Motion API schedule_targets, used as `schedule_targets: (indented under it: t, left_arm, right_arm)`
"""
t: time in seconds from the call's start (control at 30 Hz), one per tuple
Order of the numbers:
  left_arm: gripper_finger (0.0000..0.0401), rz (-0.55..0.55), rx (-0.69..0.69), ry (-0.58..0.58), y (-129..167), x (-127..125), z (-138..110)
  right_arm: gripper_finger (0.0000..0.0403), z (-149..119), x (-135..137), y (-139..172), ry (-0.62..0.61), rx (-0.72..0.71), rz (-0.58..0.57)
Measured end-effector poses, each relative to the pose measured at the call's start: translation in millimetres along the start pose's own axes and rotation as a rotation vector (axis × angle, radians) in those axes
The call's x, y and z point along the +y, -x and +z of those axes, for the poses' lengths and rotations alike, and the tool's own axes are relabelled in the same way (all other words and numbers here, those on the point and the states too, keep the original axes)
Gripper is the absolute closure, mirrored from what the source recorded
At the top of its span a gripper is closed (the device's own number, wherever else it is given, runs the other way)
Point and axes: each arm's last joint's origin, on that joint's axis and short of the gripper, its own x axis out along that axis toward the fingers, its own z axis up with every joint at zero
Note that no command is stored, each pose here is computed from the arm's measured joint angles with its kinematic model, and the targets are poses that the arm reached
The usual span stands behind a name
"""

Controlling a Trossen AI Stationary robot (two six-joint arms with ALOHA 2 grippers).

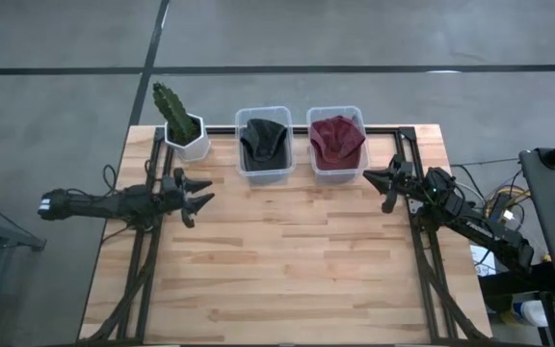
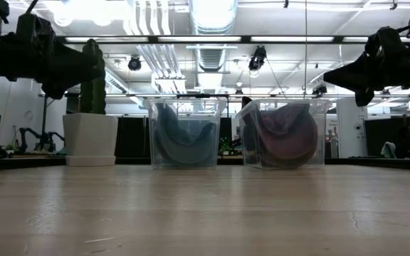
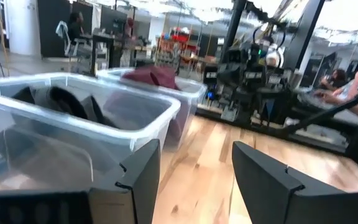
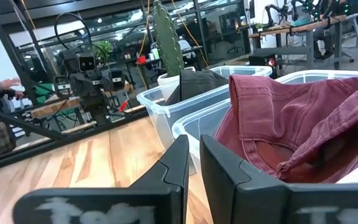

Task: Pick & Place hat
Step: Return to Home Position

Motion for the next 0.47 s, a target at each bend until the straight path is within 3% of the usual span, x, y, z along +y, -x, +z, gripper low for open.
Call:
schedule_targets:
  t: [0.47]
  left_arm:
    - [0.0208,0.017,0.066,0.114,0.2,1.3,-7.0]
  right_arm:
    - [0.0367,-0.3,-0.1,-0.1,-0.012,0.003,-0.001]
